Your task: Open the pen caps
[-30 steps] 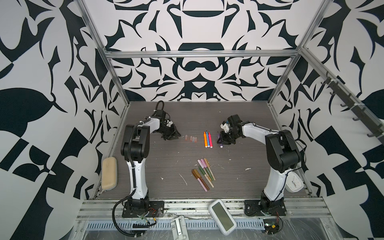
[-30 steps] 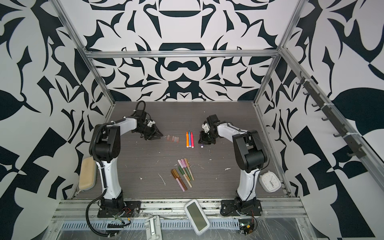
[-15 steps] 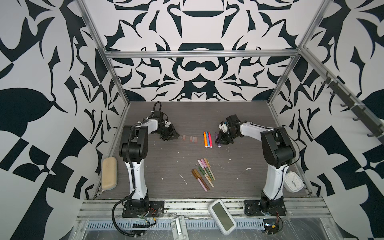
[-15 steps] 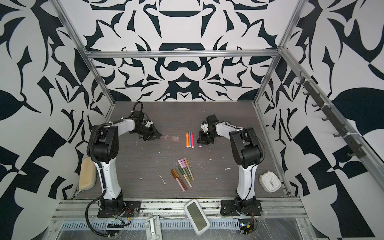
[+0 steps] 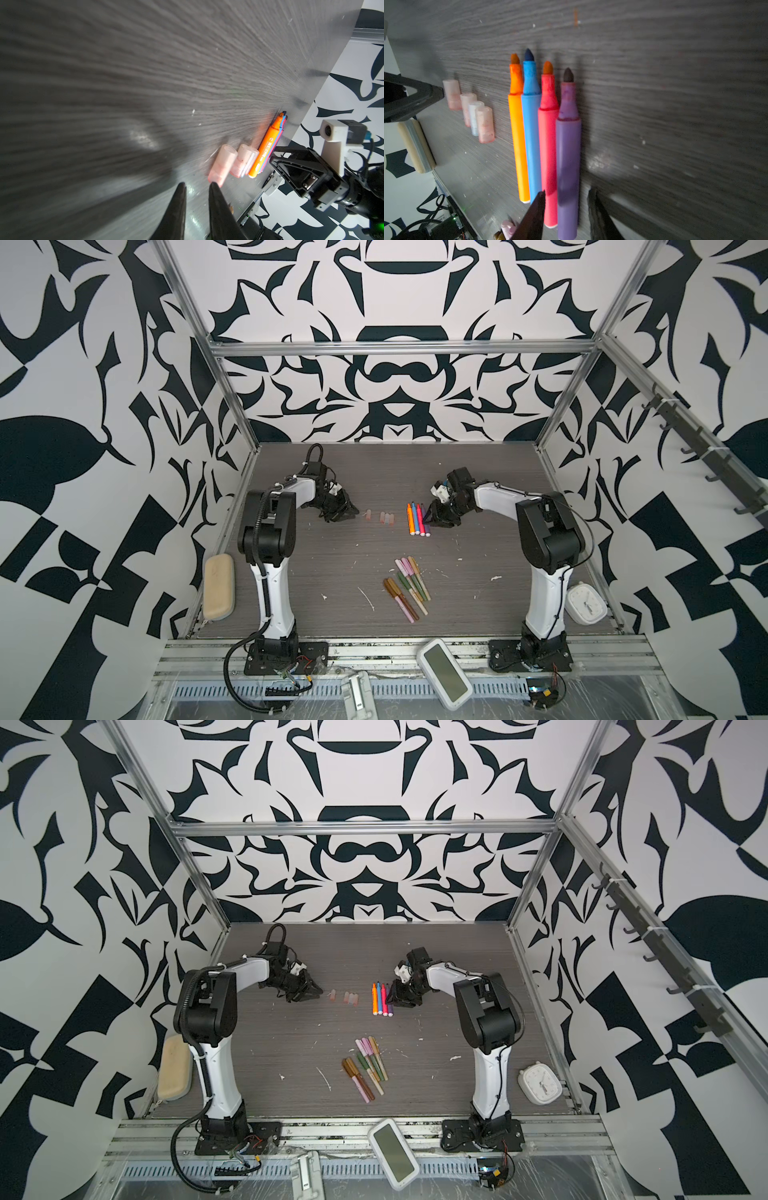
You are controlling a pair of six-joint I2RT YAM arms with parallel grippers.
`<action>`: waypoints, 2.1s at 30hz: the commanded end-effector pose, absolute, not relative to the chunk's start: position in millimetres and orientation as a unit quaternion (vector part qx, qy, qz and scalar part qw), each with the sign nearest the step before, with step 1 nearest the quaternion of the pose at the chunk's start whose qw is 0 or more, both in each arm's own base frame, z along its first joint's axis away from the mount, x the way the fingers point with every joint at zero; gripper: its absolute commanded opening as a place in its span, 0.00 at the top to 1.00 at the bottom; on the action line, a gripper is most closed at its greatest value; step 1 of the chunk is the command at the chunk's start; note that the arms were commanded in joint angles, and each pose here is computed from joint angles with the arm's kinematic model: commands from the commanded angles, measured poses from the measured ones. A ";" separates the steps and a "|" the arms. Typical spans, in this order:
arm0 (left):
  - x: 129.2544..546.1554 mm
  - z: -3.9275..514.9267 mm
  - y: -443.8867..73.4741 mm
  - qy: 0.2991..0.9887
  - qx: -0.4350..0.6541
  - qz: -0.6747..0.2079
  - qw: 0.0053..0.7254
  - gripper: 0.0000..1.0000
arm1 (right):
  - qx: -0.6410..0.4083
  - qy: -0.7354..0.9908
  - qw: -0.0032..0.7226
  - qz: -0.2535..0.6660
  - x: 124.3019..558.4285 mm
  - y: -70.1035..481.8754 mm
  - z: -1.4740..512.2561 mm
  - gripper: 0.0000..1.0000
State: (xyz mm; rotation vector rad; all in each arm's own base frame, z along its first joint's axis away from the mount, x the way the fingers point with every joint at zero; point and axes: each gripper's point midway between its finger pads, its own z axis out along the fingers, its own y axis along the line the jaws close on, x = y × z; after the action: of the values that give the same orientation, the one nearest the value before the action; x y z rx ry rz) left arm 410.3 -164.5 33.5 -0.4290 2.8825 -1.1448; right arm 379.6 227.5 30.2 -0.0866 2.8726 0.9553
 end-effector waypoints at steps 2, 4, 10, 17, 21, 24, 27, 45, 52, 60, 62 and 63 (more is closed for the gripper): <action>409.8 37.4 -164.9 0.923 -0.131 -0.363 0.000 0.77 | -0.033 0.949 0.051 0.309 376.2 230.8 26.0 0.62; 408.6 35.2 -163.5 0.926 -0.129 -0.355 -0.002 0.80 | -0.033 0.948 0.051 0.312 376.2 231.4 27.0 0.62; 401.5 25.3 -162.2 0.940 -0.121 -0.318 -0.017 0.82 | -0.028 0.947 0.051 0.316 377.6 233.2 29.9 0.64; 396.3 20.9 -174.8 0.946 -0.104 -0.305 -0.029 0.82 | -0.028 0.946 0.064 0.318 380.6 232.6 39.7 0.68; 392.0 17.2 -183.0 0.948 -0.093 -0.301 -0.037 0.82 | -0.029 0.943 0.069 0.324 382.1 234.4 44.0 0.68; 388.3 13.3 -184.8 0.950 -0.091 -0.295 -0.044 0.82 | -0.030 0.940 0.077 0.330 384.5 236.2 49.1 0.67; 386.2 11.1 -187.0 0.950 -0.089 -0.294 -0.048 0.82 | -0.030 0.938 0.087 0.335 387.8 236.9 55.5 0.66; 391.9 -1.1 -171.9 0.967 -0.092 -0.231 -0.058 0.96 | 0.003 0.944 0.104 0.313 396.1 210.9 60.4 0.76; 397.3 -4.2 -172.4 0.967 -0.095 -0.226 -0.067 0.96 | 0.009 0.949 0.085 0.304 387.6 206.4 49.9 0.81; 395.5 -7.0 -185.1 0.964 -0.091 -0.238 -0.076 0.94 | 0.010 0.952 0.072 0.296 382.7 204.2 41.2 0.81; 392.5 -7.3 -187.9 0.964 -0.087 -0.239 -0.077 0.95 | 0.010 0.953 0.072 0.296 382.8 204.0 41.0 0.81; 390.7 -7.7 -188.6 0.964 -0.087 -0.239 -0.078 0.95 | 0.011 0.953 0.071 0.295 382.8 204.0 40.1 0.81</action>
State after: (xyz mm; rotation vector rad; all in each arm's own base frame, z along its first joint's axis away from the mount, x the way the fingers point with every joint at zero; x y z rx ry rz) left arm 411.5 -193.2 21.7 -0.2597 3.0803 -0.8869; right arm 384.4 205.8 34.5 0.0456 2.8678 0.9031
